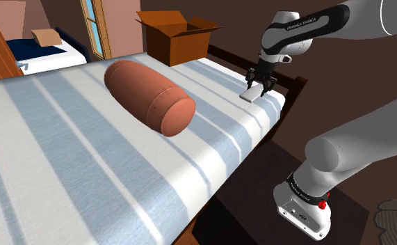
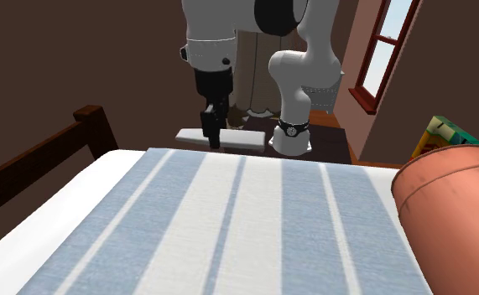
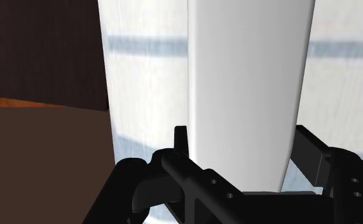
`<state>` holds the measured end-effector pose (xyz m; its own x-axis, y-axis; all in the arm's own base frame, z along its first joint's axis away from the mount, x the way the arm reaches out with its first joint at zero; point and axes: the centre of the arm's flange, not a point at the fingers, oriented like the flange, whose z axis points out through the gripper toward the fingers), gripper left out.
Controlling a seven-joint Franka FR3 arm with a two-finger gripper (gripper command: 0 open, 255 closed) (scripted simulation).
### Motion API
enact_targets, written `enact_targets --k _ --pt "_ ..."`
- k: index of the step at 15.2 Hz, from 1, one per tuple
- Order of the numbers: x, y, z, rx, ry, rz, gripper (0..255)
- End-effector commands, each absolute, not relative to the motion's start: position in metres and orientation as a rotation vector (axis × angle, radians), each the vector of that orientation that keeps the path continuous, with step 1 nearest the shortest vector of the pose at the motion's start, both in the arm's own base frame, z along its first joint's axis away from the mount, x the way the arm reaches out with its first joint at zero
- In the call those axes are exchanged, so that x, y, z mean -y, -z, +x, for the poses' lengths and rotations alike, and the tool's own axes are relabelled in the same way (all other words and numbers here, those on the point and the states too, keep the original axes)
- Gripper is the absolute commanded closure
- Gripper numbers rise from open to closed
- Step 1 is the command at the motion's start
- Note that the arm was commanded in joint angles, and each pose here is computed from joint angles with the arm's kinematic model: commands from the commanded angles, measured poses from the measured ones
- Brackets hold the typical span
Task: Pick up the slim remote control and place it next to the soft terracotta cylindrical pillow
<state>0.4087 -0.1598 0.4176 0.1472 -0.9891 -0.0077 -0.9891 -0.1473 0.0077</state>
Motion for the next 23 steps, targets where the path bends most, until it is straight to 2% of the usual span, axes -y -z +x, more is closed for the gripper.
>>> enact_targets --k 1,23 --pt "0.158 -0.428 0.409 2.051 0.017 2.379 255" --pt "0.158 -0.544 0.409 2.051 0.017 2.379 255"
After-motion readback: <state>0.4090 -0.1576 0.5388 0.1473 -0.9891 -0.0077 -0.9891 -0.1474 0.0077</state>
